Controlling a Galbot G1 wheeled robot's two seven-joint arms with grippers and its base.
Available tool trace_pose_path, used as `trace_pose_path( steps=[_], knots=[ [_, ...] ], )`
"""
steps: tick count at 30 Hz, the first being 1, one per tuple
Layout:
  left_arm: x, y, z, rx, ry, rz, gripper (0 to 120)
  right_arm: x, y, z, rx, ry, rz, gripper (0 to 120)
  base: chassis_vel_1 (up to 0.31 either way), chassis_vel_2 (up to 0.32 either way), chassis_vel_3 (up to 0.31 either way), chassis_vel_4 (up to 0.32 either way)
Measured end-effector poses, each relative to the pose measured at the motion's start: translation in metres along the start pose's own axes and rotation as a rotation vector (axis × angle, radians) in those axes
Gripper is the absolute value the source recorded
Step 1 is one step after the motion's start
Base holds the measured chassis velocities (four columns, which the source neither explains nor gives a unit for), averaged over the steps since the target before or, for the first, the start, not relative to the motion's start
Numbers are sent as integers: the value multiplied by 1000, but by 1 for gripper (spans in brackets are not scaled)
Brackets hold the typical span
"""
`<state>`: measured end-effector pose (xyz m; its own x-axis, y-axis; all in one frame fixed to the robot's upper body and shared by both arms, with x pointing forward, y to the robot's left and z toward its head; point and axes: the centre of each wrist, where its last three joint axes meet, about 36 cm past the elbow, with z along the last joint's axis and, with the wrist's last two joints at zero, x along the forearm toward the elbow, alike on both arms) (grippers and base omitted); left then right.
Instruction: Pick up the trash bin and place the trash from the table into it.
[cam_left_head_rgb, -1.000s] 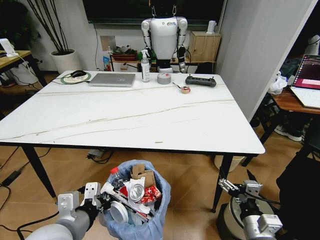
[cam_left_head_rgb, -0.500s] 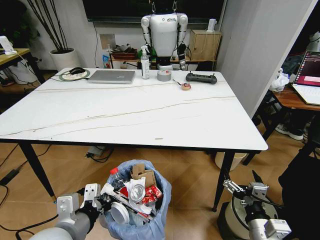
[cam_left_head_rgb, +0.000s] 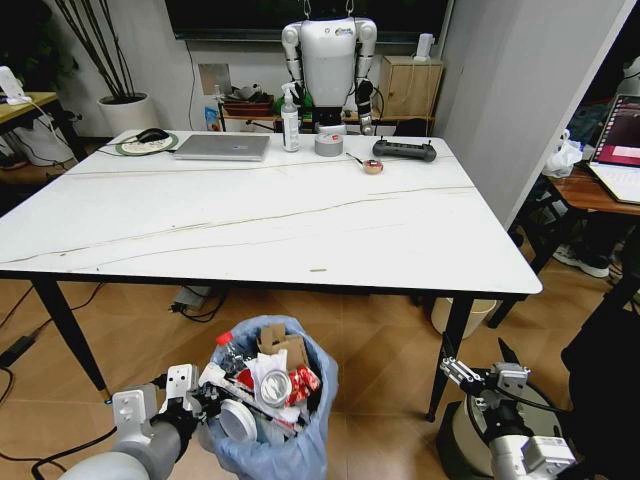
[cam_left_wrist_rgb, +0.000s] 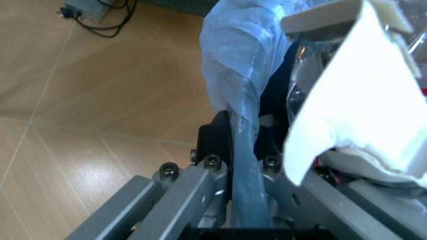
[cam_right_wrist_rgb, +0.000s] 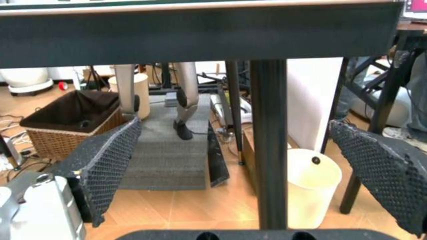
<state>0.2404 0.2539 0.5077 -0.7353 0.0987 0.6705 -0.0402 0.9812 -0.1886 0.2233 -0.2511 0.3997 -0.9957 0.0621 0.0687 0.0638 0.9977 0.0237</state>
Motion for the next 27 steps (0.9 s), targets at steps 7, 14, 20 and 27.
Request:
trace_pose_path(
  steps=[7, 14, 20, 27],
  knots=[
    [3, 6, 2, -6, 2, -27, 0, -5, 9, -2, -30, 4, -2, 100, 0, 0, 0, 0],
    [6, 6, 2, 11, -15, -33, 0, -6, 6, 0, -26, 17, -10, 100, 0, 0, 0, 0],
    [3, 5, 2, 12, -20, -23, 0, -6, 6, -1, -29, 21, -5, 100, 0, 0, 0, 0],
    [1, 5, -3, 3, -34, -13, 0, -6, 6, -1, -32, 28, 12, 100, 0, 0, 0, 0]
  ],
)
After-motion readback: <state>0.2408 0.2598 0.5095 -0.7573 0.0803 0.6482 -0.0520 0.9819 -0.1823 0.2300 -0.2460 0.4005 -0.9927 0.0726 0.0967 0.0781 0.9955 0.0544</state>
